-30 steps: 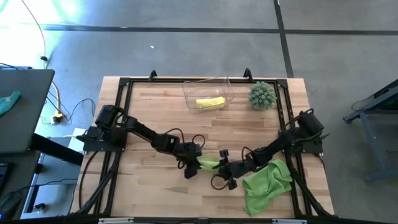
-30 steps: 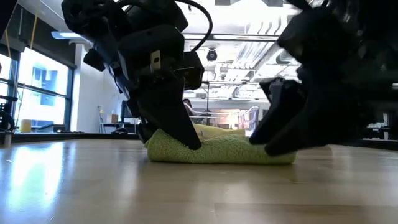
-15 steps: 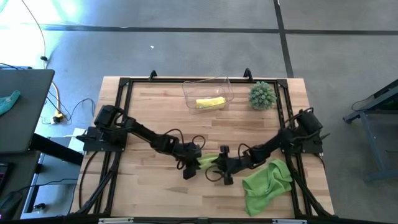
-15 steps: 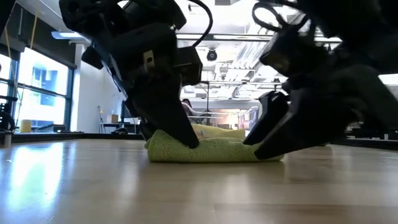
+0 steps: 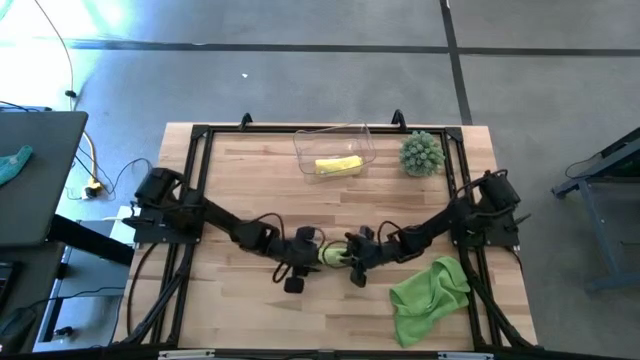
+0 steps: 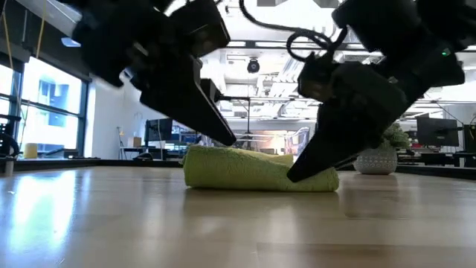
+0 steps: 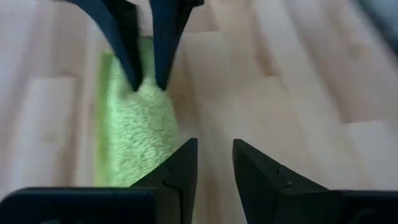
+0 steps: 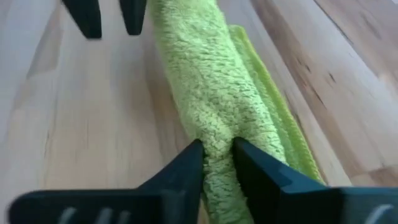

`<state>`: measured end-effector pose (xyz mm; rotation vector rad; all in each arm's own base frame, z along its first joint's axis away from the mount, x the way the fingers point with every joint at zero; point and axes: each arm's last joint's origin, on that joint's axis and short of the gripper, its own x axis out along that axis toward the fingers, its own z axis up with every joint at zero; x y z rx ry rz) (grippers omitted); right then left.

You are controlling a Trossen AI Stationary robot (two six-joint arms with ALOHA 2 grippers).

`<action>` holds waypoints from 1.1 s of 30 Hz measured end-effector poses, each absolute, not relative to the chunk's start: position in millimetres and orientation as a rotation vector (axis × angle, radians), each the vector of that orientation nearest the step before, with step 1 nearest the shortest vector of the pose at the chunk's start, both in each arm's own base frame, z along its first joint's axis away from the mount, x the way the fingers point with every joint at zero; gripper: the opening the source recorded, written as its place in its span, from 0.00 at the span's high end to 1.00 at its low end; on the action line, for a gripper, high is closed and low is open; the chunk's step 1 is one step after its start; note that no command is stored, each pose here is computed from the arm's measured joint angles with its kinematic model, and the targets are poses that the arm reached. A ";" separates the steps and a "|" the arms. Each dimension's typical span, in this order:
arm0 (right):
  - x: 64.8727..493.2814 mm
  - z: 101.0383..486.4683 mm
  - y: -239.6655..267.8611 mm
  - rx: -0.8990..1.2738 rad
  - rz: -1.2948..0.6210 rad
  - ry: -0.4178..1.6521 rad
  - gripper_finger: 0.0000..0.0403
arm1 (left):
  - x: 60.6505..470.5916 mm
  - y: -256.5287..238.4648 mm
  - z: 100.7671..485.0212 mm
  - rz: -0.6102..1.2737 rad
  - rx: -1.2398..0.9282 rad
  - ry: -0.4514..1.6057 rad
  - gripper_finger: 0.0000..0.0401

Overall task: Roll microfiber towels into tight, uniform cylinder then place into a basket
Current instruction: Roll the light green microfiber towel

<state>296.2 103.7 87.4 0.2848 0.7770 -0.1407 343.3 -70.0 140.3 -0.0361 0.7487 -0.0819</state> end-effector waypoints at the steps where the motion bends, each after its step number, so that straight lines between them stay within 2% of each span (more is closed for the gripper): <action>1: 296.8 87.3 101.4 0.315 -0.144 0.783 0.83 | 342.6 -72.8 139.4 -0.055 0.010 0.746 0.77; 6: 302.1 87.6 88.5 0.499 -0.107 0.821 0.92 | 340.7 -85.3 137.6 0.030 0.188 0.719 0.76; 12: 306.9 88.0 72.4 0.693 -0.065 0.866 0.92 | 341.5 -87.5 122.6 0.090 0.240 0.749 0.69; 17: 309.4 87.9 63.5 0.735 -0.026 0.870 0.92 | 343.5 -77.3 107.3 0.202 0.181 0.788 0.65; 21: 309.8 90.0 63.6 0.618 0.040 0.849 0.88 | 347.0 -66.6 103.8 0.222 -0.012 0.797 0.65; 28: 303.7 121.5 62.3 0.458 0.123 0.785 0.66 | 350.1 -49.1 103.4 0.149 -0.311 0.849 0.66; 33: 294.5 150.6 72.1 0.186 0.212 0.695 0.58 | 351.1 -40.1 103.0 0.114 -0.411 0.871 0.66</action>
